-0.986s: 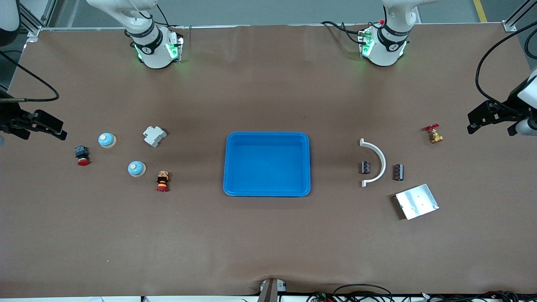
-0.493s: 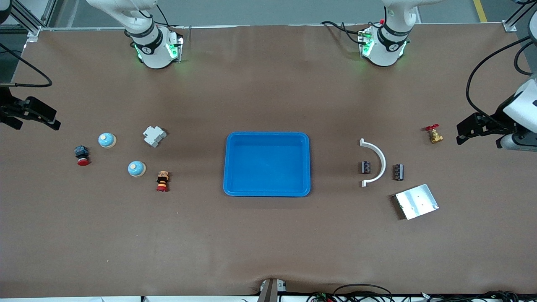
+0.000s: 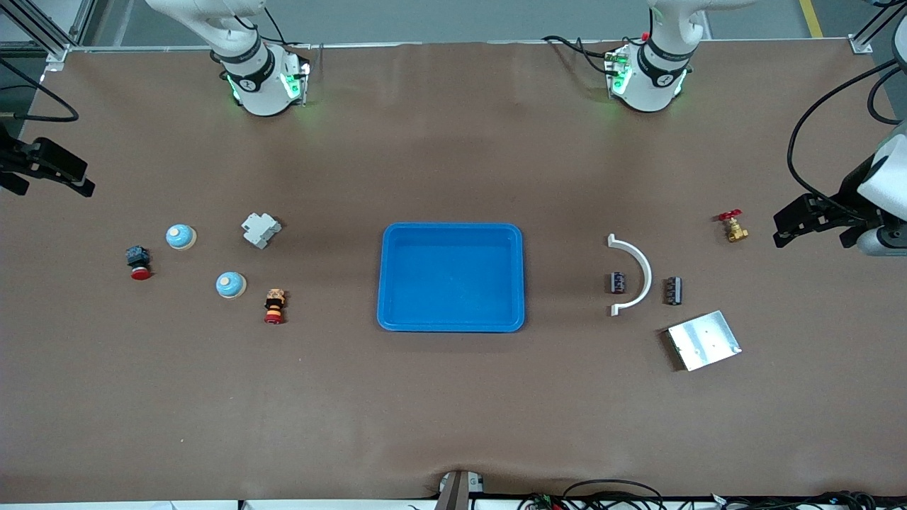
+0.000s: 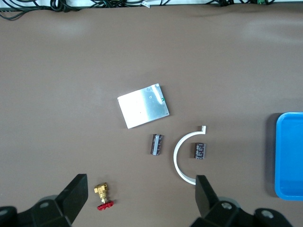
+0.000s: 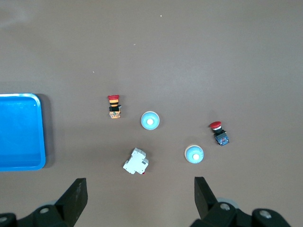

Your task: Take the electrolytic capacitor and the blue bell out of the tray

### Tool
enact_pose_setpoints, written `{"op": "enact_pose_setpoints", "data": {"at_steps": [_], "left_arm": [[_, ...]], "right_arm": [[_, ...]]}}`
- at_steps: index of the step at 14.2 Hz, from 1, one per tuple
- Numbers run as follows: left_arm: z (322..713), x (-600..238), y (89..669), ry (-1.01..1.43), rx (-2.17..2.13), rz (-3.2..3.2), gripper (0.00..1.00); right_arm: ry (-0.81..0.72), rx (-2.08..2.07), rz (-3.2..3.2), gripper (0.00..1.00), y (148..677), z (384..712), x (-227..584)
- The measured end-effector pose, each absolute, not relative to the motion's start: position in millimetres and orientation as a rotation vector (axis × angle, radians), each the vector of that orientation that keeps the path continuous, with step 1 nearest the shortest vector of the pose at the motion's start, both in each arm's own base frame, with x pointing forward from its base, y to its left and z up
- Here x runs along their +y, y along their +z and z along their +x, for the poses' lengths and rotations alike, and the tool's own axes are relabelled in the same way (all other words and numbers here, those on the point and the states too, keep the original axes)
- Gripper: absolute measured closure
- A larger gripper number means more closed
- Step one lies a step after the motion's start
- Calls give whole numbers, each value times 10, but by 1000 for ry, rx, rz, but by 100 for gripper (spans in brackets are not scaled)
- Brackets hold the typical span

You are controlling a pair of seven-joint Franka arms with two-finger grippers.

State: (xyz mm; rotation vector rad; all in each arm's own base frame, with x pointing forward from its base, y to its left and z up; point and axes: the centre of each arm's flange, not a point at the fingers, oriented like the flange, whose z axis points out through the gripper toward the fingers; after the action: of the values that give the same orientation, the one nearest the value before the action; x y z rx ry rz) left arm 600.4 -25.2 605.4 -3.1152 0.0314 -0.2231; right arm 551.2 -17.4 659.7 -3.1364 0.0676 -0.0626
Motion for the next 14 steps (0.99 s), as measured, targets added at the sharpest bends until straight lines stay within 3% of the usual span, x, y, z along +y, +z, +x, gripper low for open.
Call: {"op": "enact_pose_setpoints", "data": {"at_steps": [14], "left_arm": [[6014,-149,6199,-255,-3,-3116,0]], "right_arm": [[-66,126,-3126,0,6723,5389,-180]]}}
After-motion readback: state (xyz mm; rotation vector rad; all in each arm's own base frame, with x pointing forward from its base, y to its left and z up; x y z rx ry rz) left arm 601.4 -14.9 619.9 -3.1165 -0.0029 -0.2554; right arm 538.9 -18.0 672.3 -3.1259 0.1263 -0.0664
